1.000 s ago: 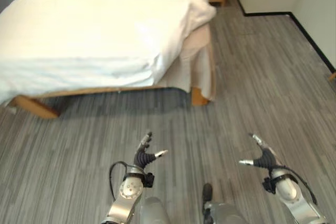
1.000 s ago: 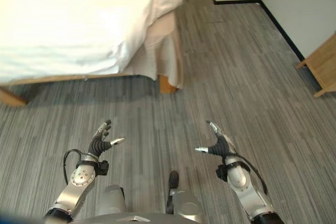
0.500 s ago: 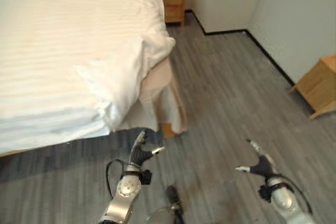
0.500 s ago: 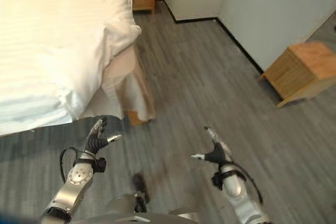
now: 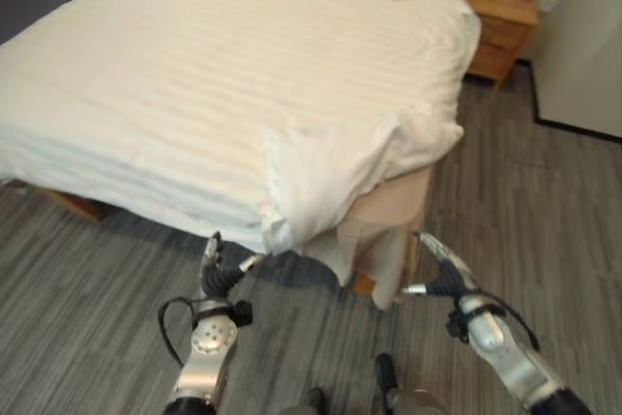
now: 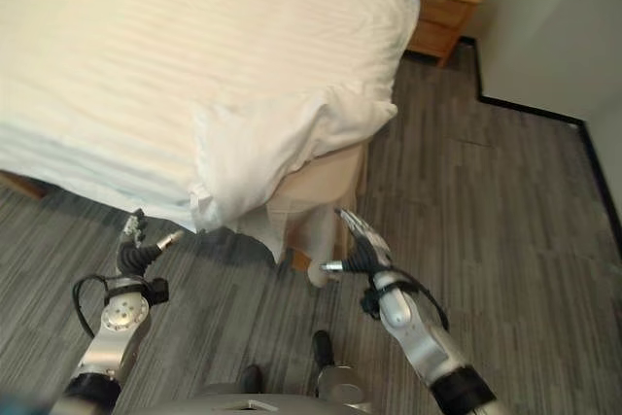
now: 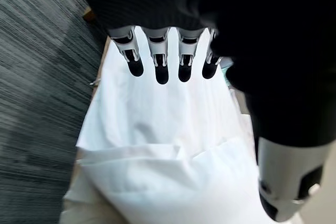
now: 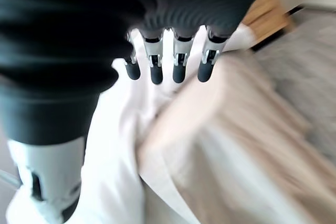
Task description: Making the bed.
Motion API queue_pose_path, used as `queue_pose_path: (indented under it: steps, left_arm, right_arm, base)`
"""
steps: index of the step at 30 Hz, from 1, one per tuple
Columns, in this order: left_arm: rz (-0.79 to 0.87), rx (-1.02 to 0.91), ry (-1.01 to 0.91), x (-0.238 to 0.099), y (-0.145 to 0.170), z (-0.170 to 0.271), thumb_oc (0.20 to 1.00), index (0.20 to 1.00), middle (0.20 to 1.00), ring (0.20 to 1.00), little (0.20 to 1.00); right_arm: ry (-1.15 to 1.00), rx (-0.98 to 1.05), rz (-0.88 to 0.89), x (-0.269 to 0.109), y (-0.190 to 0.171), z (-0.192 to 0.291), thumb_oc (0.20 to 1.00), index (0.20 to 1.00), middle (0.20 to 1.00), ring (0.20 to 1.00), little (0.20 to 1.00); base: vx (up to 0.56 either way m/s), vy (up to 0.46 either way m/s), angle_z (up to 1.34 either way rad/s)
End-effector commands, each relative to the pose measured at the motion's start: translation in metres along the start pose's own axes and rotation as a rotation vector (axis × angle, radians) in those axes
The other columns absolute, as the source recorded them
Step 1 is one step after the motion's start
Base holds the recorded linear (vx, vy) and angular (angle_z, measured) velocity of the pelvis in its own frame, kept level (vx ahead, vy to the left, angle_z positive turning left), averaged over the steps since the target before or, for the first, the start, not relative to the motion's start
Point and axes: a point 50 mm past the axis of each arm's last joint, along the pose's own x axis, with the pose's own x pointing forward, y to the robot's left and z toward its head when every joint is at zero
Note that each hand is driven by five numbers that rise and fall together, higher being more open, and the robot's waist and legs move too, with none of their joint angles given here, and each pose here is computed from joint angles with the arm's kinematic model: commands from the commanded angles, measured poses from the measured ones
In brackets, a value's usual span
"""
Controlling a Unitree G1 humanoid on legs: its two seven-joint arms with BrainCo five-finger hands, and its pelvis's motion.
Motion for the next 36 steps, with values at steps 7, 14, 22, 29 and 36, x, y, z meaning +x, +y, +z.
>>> queue_pose_path:
  steps: [7,14,22,29,36]
  left_arm:
    - [0.240,0.207,-0.641,0.053,0.020,0.157,1.000,1.000,1.000,1.000,1.000]
    - [0.463,0.509,-0.542,0.090,0.055,0.164,1.000,1.000,1.000,1.000,1.000]
    - [0.593,0.860,-0.236,0.124,0.116,0.152,1.000,1.000,1.000,1.000,1.000]
    - [0.536,1.007,0.064,0.122,0.143,0.109,0.915,0.915,0.915,0.915,0.915]
    - [0.320,0.621,0.110,0.117,0.067,0.066,0.200,0.200,0.200,0.200,0.200]
  right_arm:
    - [0.072,0.019,0.103,-0.049,0.009,-0.025,1.000,1.000,1.000,1.000,1.000]
    - [0.129,0.025,0.187,-0.073,0.017,-0.039,1.000,1.000,1.000,1.000,1.000]
    - [0.082,0.010,0.185,-0.068,0.004,-0.036,1.000,1.000,1.000,1.000,1.000]
    - [0.065,0.001,0.156,-0.054,-0.001,-0.035,1.000,1.000,1.000,1.000,1.000]
    - [0.069,-0.030,0.165,-0.051,-0.009,-0.036,1.000,1.000,1.000,1.000,1.000]
  base:
    - [0.12,-0.171,0.46]
    - [0.13,-0.036,-0.52]
    - [-0.01,-0.016,-0.33]
    - [-0.03,-0.007,0.03]
    - [0.00,-0.014,-0.06]
